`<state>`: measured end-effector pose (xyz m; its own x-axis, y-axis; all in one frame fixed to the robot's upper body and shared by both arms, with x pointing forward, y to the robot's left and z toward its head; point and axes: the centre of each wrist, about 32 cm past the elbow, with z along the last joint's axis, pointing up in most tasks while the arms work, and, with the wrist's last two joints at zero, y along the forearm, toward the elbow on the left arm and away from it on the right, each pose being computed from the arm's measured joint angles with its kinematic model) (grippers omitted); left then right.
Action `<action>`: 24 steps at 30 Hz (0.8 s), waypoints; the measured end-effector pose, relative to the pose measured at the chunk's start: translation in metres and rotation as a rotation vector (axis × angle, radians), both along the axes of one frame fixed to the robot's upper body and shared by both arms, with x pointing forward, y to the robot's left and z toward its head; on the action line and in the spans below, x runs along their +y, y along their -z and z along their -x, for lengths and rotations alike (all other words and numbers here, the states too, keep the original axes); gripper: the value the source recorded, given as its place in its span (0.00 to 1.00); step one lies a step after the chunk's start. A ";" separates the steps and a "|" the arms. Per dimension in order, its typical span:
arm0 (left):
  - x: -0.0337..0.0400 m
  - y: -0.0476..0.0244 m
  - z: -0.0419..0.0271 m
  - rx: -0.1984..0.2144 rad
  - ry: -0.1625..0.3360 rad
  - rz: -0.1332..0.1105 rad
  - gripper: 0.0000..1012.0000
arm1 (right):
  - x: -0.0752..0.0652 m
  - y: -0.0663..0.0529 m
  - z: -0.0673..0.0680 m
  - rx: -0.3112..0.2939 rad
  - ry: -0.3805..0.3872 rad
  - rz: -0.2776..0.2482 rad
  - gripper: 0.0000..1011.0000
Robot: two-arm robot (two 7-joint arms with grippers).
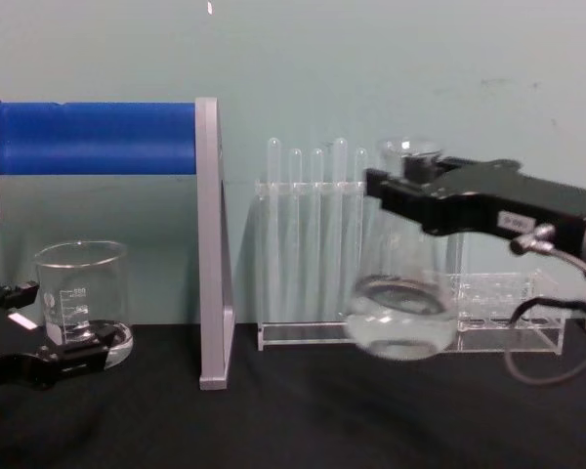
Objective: Grasp the erlenmeyer flask with one hand, shake it three times, then place it back.
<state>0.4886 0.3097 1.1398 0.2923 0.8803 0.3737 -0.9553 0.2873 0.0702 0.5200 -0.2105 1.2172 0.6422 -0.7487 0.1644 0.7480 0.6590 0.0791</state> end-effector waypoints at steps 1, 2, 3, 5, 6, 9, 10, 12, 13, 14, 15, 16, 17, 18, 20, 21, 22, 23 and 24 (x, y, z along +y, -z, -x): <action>0.0000 0.0000 0.0000 0.000 0.000 0.000 0.99 | -0.002 0.000 -0.001 -0.002 0.010 0.001 0.45; 0.0000 0.0000 0.0000 0.000 0.000 0.000 0.99 | -0.007 0.000 -0.006 -0.004 0.041 0.001 0.45; 0.0000 0.0000 0.0000 0.000 0.000 0.000 0.99 | -0.009 0.000 -0.007 -0.004 0.055 0.002 0.45; 0.0000 0.0000 0.0000 0.000 0.000 0.000 0.99 | -0.016 -0.001 -0.012 -0.008 0.091 0.000 0.45; 0.0000 0.0000 0.0000 0.000 0.000 0.000 0.99 | -0.018 -0.001 -0.013 -0.010 0.103 -0.002 0.45; 0.0000 0.0000 0.0000 0.000 0.000 0.000 0.99 | -0.024 -0.001 -0.017 -0.011 0.139 -0.005 0.45; 0.0000 0.0000 0.0000 0.000 0.000 0.000 0.99 | -0.026 -0.002 -0.018 -0.012 0.148 -0.006 0.45; 0.0000 0.0000 0.0000 0.000 0.000 0.000 0.99 | -0.028 -0.002 -0.019 -0.014 0.159 -0.008 0.45; 0.0000 0.0000 0.0000 0.000 0.000 0.000 0.99 | -0.030 -0.002 -0.020 -0.015 0.170 -0.010 0.45; 0.0000 0.0000 0.0000 0.000 0.000 0.000 0.99 | -0.031 -0.002 -0.020 -0.015 0.174 -0.011 0.45; 0.0000 0.0000 0.0000 0.000 0.000 0.000 0.99 | -0.032 -0.002 -0.021 -0.016 0.179 -0.012 0.45; 0.0000 0.0000 0.0000 0.000 0.000 0.000 0.99 | -0.032 -0.002 -0.021 -0.016 0.181 -0.013 0.45; 0.0000 0.0000 0.0000 0.000 0.000 0.000 0.99 | -0.032 -0.002 -0.021 -0.017 0.182 -0.015 0.45; 0.0000 0.0000 0.0000 0.000 0.000 0.000 0.99 | -0.032 -0.002 -0.021 -0.017 0.182 -0.015 0.45; 0.0000 0.0000 0.0000 0.000 0.000 0.000 0.99 | -0.030 -0.002 -0.020 -0.015 0.178 -0.018 0.45; 0.0000 0.0000 0.0000 0.000 0.000 0.000 0.99 | -0.030 -0.001 -0.020 -0.014 0.175 -0.019 0.45; 0.0000 0.0000 0.0000 0.000 0.000 0.000 0.99 | -0.028 -0.001 -0.019 -0.013 0.166 -0.020 0.45; 0.0000 0.0000 0.0000 0.000 0.000 0.000 0.99 | -0.027 -0.001 -0.019 -0.012 0.161 -0.021 0.45; 0.0000 0.0000 0.0000 0.000 0.000 0.000 0.99 | -0.024 -0.001 -0.017 -0.010 0.150 -0.022 0.45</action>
